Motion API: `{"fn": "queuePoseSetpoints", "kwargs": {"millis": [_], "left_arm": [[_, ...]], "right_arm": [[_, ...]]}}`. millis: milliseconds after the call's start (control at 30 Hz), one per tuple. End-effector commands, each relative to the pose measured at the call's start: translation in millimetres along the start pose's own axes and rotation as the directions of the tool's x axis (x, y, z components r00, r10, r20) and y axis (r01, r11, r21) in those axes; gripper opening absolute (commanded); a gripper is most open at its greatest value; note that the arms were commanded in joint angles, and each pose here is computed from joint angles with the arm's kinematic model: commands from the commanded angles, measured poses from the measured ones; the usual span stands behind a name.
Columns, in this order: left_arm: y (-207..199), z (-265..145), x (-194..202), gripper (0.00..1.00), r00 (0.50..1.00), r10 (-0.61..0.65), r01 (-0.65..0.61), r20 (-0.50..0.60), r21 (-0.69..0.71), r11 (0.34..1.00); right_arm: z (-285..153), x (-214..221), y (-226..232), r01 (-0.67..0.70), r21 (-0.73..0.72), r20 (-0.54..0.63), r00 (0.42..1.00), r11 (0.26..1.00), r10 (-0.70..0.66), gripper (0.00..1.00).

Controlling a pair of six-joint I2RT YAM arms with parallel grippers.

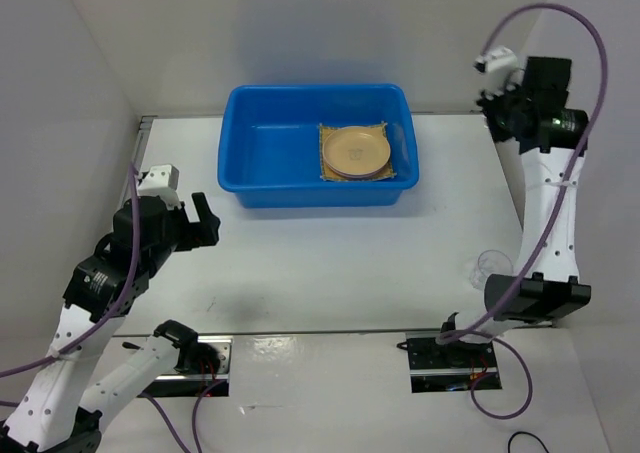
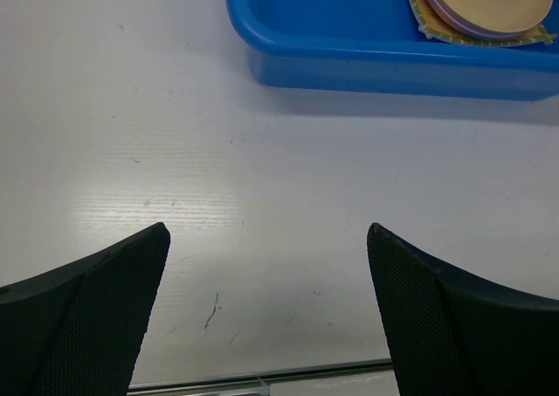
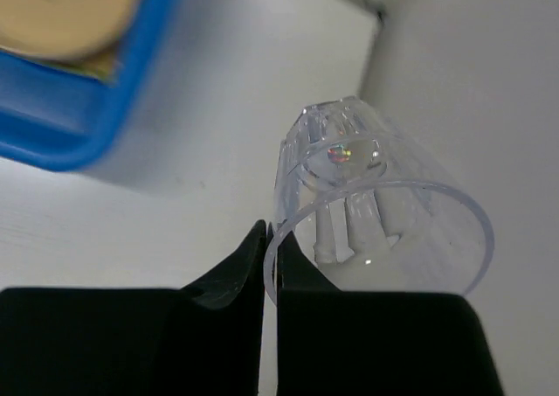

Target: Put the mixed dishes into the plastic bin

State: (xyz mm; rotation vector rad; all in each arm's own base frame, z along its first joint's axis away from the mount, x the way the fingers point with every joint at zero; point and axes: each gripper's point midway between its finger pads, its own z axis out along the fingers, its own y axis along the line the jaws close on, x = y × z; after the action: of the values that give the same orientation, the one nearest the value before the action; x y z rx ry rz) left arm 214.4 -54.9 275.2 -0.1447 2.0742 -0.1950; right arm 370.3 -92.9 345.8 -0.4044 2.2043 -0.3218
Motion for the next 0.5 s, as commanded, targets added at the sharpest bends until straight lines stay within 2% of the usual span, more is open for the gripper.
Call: {"fn": "queuePoseSetpoints", "kwargs": {"millis": [0, 33, 67, 133, 167, 233, 267, 333, 367, 400, 467], "left_arm": [[0.1, -1.2, -7.7, 1.00, 0.999, -0.024, 0.024, 0.042, -0.004, 1.000], [0.1, -1.2, -7.7, 1.00, 0.999, -0.024, 0.024, 0.042, -0.004, 1.000], [0.1, -1.2, -7.7, 1.00, 0.999, -0.024, 0.024, 0.042, -0.004, 1.000], [0.1, -1.2, -7.7, 1.00, 0.999, -0.024, 0.024, 0.042, -0.004, 1.000], [0.1, -1.2, -7.7, 1.00, 0.999, -0.024, 0.024, 0.042, -0.004, 1.000], [1.1, -1.6, -5.5, 1.00, 0.999, -0.024, 0.024, 0.042, -0.004, 1.000], [2.6, -1.5, -6.1, 1.00, 0.999, -0.024, 0.025, 0.045, -0.013, 1.000], [2.9, -4.0, -7.3, 1.00, 0.998, -0.027, 0.027, 0.055, -0.009, 1.000], [4.4, -4.0, -7.8, 1.00, 0.998, -0.027, 0.028, 0.058, -0.017, 0.999], [4.4, -4.0, -7.8, 1.00, 0.998, -0.027, 0.028, 0.058, -0.017, 0.999], [4.4, -4.0, -7.8, 1.00, 0.998, -0.027, 0.028, 0.058, -0.017, 0.999]], "right_arm": [[-29.2, -57.6, 69.3, 0.142, -0.140, 0.087, 0.988, 0.980, -0.131, 0.00], [-29.4, -67.5, 83.8, 0.163, -0.152, 0.083, 0.985, 0.975, -0.152, 0.00], [-32.9, -85.4, 124.0, 0.225, -0.220, 0.117, 0.972, 0.949, -0.203, 0.00], [-26.1, -110.9, 153.0, 0.236, -0.226, 0.137, 0.968, 0.945, -0.209, 0.00], [-36.3, -127.7, 185.0, 0.285, -0.260, 0.197, 0.951, 0.922, -0.239, 0.00], [-21.2, -134.7, 234.5, 0.352, -0.295, 0.191, 0.933, 0.888, -0.306, 0.00], [-21.1, -143.5, 245.6, 0.364, -0.301, 0.216, 0.926, 0.881, -0.309, 0.00], [8.1, -144.6, 276.3, 0.383, -0.326, 0.187, 0.922, 0.864, -0.338, 0.00], [4.3, -157.7, 284.8, 0.389, -0.322, 0.229, 0.917, 0.863, -0.328, 0.00], [27.3, -154.3, 304.8, 0.403, -0.340, 0.205, 0.914, 0.850, -0.351, 0.00], [28.0, -167.6, 326.7, 0.418, -0.351, 0.257, 0.904, 0.838, -0.343, 0.00]]}}
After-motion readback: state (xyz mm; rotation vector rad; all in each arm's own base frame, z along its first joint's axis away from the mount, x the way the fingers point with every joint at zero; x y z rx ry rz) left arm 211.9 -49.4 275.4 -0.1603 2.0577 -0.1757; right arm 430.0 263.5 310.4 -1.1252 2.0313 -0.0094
